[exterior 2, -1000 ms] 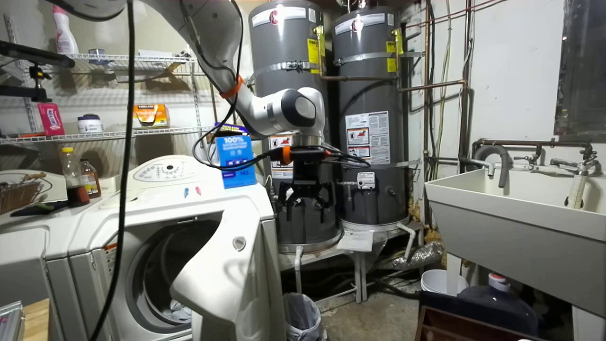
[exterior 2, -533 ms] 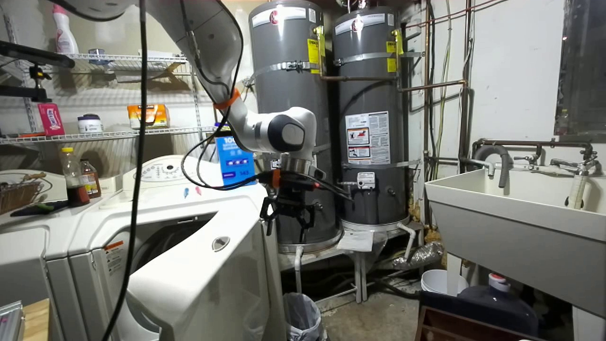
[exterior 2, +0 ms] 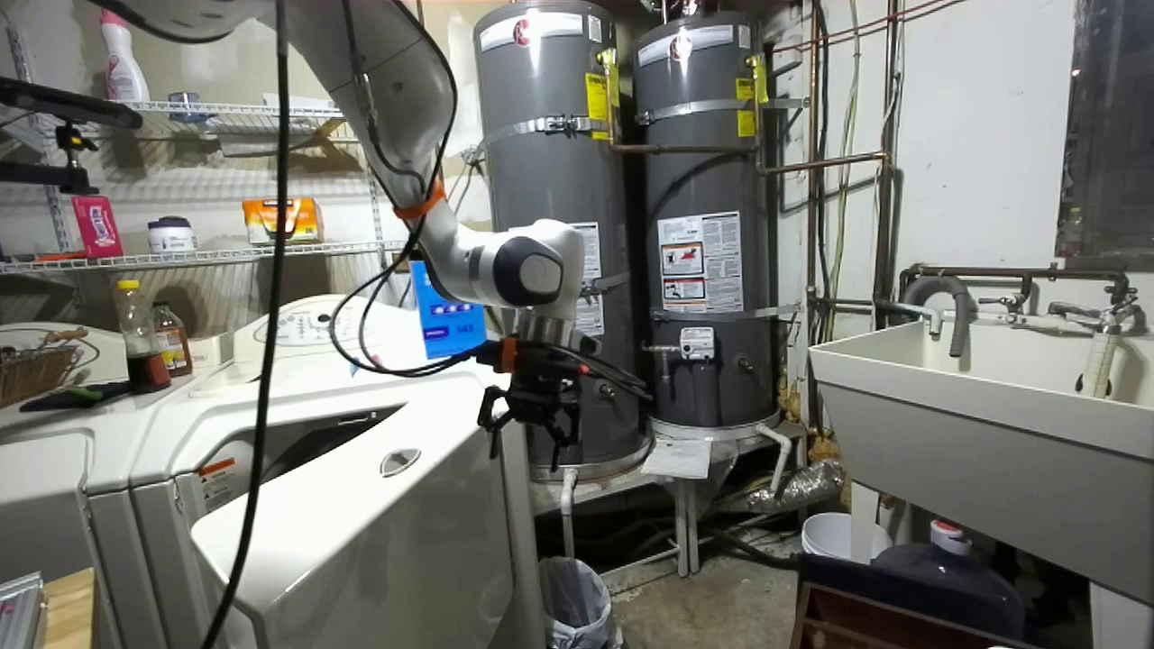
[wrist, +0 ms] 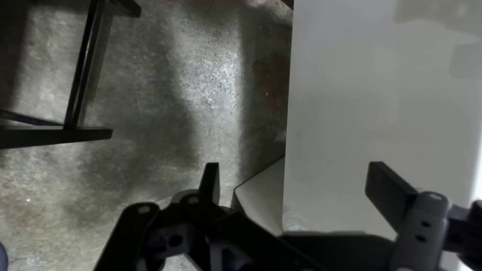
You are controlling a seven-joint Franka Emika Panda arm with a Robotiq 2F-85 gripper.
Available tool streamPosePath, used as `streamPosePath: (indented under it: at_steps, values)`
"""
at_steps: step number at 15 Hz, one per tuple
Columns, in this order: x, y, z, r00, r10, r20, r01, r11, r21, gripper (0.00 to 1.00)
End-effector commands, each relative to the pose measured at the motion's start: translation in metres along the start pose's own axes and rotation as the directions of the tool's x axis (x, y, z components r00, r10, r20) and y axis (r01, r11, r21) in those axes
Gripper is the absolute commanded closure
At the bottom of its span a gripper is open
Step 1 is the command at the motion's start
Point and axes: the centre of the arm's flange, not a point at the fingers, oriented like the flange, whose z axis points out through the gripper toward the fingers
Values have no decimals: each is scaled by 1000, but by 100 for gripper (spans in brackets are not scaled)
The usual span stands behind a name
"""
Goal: Close the door of the washing machine
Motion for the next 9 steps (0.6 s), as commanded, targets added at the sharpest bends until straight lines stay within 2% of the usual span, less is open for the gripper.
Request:
streamPosePath:
  at_steps: [1, 4, 6, 7, 9]
  values:
    - [-7, -49, 30, 997, -66, -42, 67, 997, 27, 0]
    - [-35, -66, 53, 995, -29, -93, 32, 999, 37, 0]
    - [-59, -67, 68, 988, 30, -153, -18, 996, 82, 0]
    - [-65, -71, 78, 985, 24, -172, -4, 993, 116, 0]
    - [-72, -83, 93, 976, -60, -210, 96, 982, 162, 0]
